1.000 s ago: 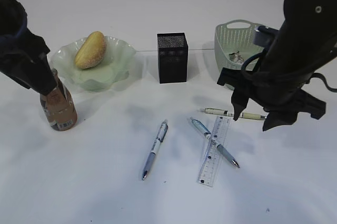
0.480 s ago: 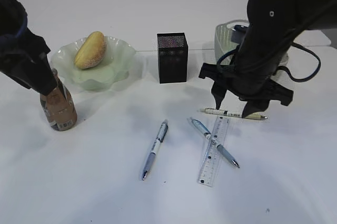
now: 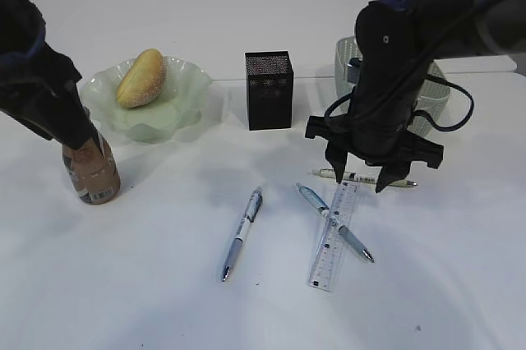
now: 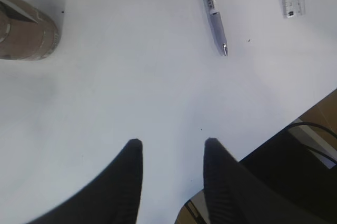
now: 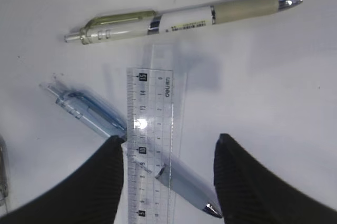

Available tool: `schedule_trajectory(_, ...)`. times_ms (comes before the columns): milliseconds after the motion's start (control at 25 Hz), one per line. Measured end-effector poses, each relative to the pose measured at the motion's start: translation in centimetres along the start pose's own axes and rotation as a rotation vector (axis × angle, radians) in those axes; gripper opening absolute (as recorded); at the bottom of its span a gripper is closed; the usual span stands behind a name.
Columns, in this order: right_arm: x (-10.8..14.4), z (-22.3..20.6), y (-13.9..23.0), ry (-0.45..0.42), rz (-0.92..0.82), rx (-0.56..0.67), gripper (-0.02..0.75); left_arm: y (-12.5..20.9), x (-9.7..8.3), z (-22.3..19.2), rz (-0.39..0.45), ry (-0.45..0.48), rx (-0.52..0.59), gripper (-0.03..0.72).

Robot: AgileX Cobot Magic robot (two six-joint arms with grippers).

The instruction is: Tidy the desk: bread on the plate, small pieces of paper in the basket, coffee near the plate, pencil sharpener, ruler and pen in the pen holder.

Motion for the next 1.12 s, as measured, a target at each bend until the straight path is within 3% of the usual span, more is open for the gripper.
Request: schedule_trajectory(1120,1.1,-3.9,0.0,-0.024,-0.008,0.02,0.432,0.0,0.0,0.0,0.001,0.002,0.0,0.268)
Point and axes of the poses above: a point on each arm's last joint axis where the gripper is mounted, z pointing back along that axis away from the gripper, x along the wrist's bending axis when the last joint is at zero, y = z × x, the point moved 7 cm from there along -z, pointing out along that axis toward the gripper, and after that the axes turned 1 degree about -z, right-handed, at the moved point
